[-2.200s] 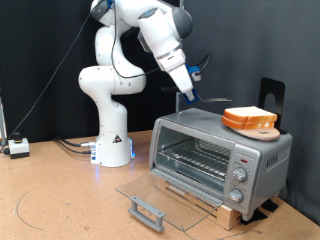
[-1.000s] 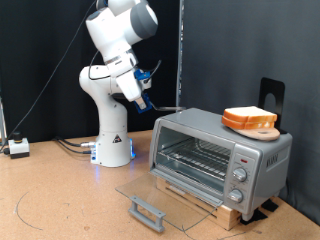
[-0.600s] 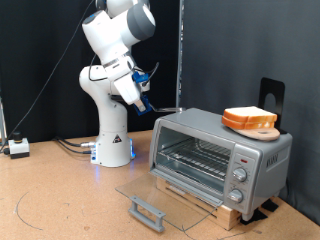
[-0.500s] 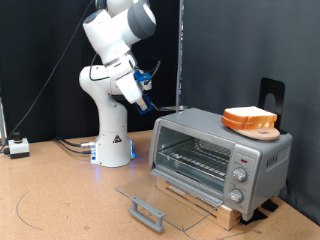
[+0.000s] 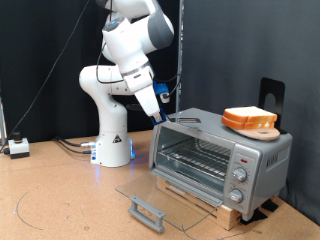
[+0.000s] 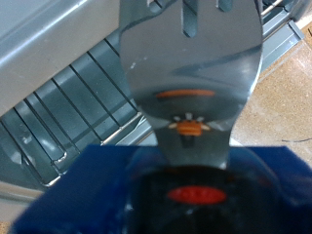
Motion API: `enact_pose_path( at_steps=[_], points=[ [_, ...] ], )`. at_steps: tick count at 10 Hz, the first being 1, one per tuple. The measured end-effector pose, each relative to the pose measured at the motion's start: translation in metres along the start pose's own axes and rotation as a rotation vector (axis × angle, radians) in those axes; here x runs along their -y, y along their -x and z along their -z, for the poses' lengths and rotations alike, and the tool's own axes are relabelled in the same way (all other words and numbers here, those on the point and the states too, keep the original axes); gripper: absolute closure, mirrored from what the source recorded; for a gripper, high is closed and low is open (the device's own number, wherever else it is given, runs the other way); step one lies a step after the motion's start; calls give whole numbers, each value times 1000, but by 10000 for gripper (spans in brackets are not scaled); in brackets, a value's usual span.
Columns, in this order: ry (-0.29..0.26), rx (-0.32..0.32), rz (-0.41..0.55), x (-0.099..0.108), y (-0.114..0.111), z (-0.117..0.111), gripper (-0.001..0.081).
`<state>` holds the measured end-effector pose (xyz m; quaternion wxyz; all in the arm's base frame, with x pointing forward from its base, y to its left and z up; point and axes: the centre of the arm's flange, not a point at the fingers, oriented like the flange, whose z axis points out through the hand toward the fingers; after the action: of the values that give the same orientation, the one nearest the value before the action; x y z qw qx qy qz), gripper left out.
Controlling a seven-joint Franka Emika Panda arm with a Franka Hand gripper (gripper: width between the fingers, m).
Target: Make a piece of toast with the oven
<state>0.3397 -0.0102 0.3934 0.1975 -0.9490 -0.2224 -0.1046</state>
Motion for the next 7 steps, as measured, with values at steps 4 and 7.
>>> enact_pose_path(
  at_steps=[4, 7],
  points=[
    [-87, -8, 168, 5, -2, 3, 411],
    [-95, 16, 196, 1, -10, 3, 411]
  ],
)
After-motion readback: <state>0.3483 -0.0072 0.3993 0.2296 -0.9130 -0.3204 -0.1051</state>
